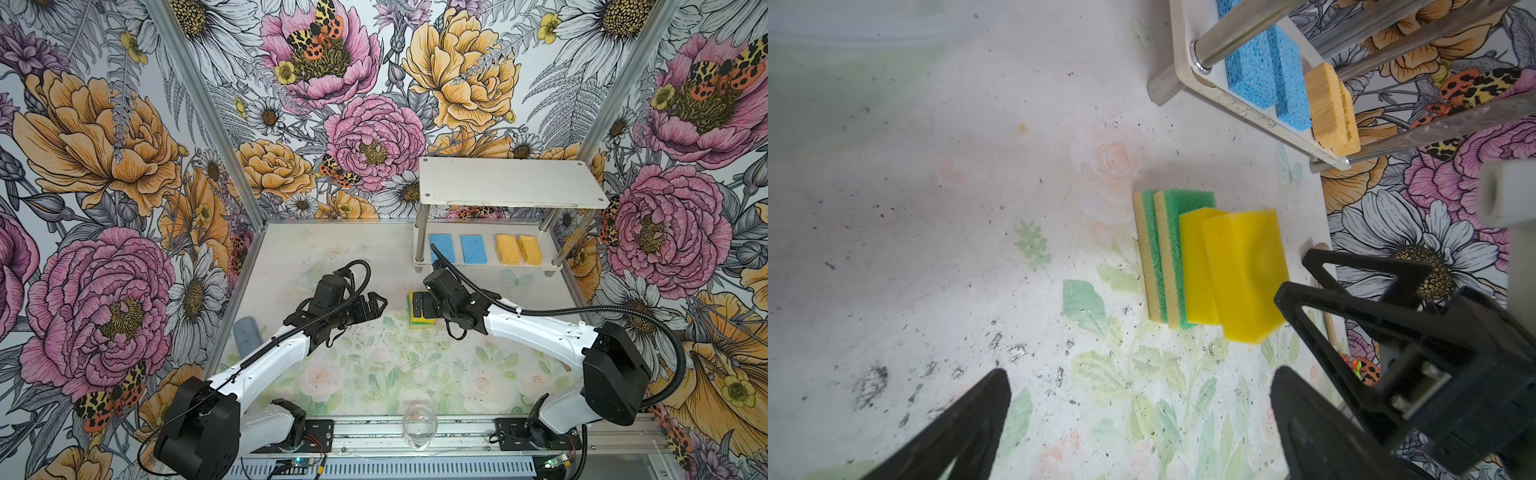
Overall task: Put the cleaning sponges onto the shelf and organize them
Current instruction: 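Lower the right gripper and grasp the top yellow-green sponge while the left gripper draws back, then lift the yellow-green sponge off the stack with the right gripper, then carry the yellow-green sponge up over the top shelf with the right gripper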
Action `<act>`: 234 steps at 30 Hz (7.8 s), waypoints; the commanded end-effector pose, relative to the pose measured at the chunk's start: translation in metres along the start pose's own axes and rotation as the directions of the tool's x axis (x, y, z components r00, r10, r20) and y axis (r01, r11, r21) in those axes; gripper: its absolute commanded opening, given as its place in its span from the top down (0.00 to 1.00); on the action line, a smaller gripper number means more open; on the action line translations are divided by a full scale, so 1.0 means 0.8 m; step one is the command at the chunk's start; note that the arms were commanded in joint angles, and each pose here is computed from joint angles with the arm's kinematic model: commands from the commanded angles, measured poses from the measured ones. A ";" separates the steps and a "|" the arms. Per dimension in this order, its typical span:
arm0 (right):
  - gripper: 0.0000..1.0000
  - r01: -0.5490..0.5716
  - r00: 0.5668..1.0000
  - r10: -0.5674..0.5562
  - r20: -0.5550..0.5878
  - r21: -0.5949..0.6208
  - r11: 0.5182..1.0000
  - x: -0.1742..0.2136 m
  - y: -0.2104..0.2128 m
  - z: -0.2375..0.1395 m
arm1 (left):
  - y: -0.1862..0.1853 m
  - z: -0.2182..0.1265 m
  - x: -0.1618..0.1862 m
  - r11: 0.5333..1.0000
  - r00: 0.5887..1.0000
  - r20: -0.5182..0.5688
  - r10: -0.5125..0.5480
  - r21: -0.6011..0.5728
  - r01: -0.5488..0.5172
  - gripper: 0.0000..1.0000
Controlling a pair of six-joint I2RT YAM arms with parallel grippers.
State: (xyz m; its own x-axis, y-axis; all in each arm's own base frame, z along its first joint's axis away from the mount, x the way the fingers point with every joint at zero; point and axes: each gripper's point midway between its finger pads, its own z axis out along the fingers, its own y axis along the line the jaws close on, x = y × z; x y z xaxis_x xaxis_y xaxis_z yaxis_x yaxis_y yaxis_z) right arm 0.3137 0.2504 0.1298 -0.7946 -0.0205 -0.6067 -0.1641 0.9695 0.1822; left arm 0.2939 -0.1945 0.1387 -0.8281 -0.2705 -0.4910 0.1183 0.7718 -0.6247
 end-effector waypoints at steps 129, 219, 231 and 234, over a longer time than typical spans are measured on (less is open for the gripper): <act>0.15 0.129 0.988 -0.119 -0.096 0.117 0.985 0.033 0.001 0.030 | 0.011 0.022 0.004 0.999 0.999 -0.021 -0.040 0.013 0.040 0.01; 0.51 0.124 0.970 -0.125 0.210 0.017 0.992 -0.201 -0.160 -0.224 | 0.005 0.026 -0.008 0.999 0.999 -0.010 -0.048 0.025 0.049 0.01; 0.52 0.023 0.920 -0.092 0.380 0.182 0.983 -0.300 -0.283 -0.291 | 0.002 0.025 -0.011 0.998 0.999 -0.004 -0.049 0.026 0.049 0.01; 0.53 0.006 0.911 -0.093 0.402 0.212 0.977 -0.321 -0.310 -0.296 | 0.002 0.025 -0.012 0.998 0.999 -0.001 -0.051 0.023 0.051 0.01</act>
State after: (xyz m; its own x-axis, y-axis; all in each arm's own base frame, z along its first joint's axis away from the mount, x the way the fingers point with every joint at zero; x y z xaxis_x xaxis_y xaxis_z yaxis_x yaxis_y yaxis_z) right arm 0.4110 -0.0343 0.4170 -0.4895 0.0165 -0.8718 -0.0269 0.9991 0.0340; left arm 0.3052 -0.1993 0.1176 -0.8467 -0.2931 -0.4441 0.0748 0.7607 -0.6448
